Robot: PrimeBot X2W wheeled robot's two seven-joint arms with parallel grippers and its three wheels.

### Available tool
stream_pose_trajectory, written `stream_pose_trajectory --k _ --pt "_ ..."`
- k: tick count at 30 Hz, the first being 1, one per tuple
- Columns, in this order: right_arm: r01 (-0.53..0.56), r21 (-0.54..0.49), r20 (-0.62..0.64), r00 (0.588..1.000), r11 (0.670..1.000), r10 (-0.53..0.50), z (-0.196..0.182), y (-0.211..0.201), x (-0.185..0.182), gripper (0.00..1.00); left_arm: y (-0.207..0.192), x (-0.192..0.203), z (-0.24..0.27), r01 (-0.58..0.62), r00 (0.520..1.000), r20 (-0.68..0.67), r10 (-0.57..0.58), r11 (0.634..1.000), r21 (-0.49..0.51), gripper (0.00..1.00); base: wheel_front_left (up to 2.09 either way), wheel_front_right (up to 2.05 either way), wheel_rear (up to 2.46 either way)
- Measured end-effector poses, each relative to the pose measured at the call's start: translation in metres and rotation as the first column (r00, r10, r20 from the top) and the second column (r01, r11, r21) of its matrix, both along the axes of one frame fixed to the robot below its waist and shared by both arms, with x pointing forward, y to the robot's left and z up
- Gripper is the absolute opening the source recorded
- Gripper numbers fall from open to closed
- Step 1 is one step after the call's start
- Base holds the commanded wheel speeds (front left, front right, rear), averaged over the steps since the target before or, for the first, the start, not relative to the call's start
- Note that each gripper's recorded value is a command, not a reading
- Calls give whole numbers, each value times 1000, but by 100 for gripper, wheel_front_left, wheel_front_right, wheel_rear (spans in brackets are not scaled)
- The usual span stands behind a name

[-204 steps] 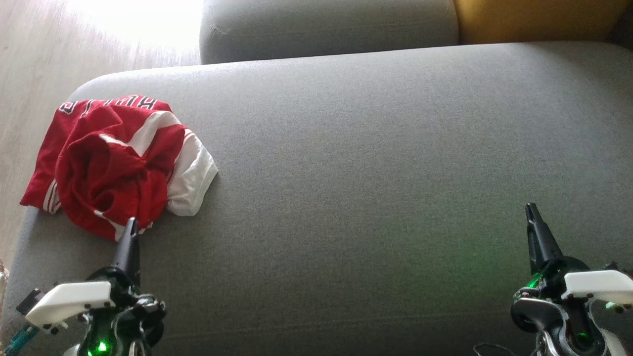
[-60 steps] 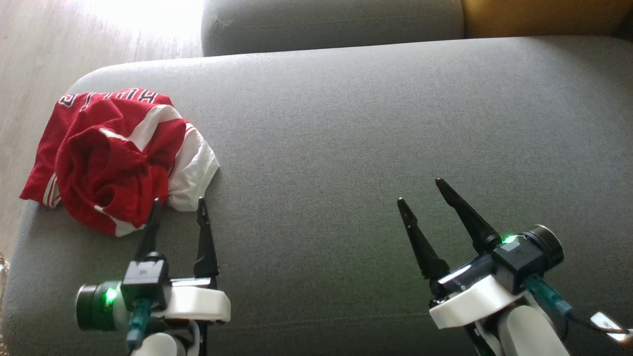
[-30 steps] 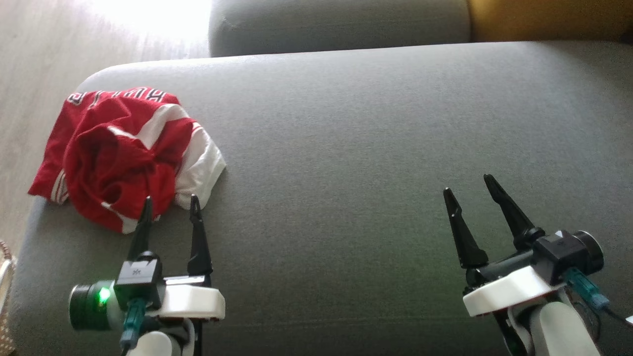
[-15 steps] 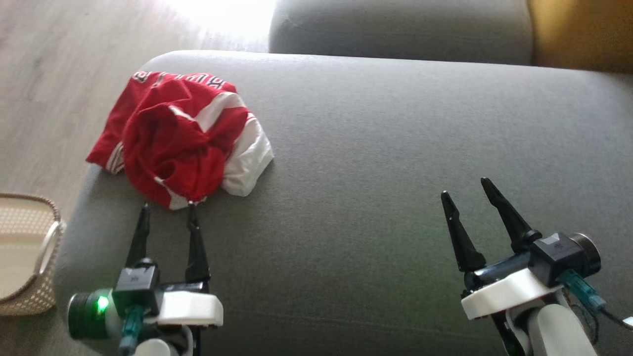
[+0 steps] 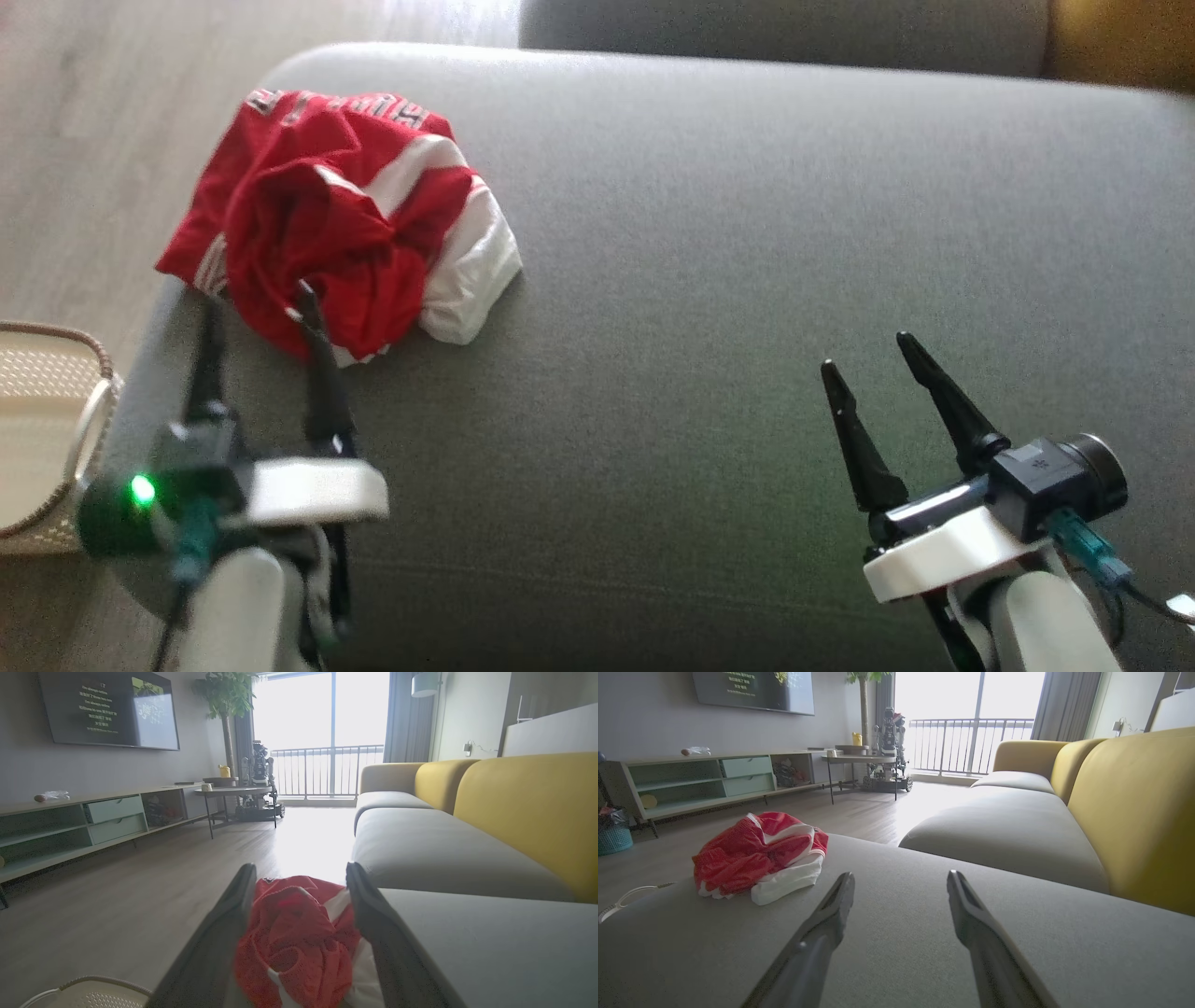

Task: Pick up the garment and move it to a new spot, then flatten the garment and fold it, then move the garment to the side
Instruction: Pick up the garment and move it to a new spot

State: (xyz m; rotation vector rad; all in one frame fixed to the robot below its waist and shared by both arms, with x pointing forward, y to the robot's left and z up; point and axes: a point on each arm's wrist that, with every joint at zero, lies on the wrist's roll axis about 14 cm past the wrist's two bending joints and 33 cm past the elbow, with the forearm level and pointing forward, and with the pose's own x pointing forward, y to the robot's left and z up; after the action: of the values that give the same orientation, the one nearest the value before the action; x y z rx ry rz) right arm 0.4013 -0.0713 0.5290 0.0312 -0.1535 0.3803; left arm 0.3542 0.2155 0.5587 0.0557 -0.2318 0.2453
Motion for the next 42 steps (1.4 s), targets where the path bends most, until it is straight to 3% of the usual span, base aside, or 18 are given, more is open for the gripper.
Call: stream_pose_trajectory --k 12,20,27,42 --pt "45 -31 -66 997 998 -47 -34 -14 31 100 25 86 25 -16 997 75 17 1000 -14 100 0 0 0" --pt "79 -46 -116 990 996 -84 -58 -27 40 100 35 128 -54 -40 988 -150 20 991 -131 100 0 0 0" --pt "97 -57 -135 985 994 -104 -71 -33 50 100 27 158 -101 -41 958 -287 -7 986 -162 100 0 0 0" --pt "129 -66 -183 973 989 -139 -98 -45 65 100 22 172 -176 -80 873 -487 -27 977 -197 100 0 0 0"
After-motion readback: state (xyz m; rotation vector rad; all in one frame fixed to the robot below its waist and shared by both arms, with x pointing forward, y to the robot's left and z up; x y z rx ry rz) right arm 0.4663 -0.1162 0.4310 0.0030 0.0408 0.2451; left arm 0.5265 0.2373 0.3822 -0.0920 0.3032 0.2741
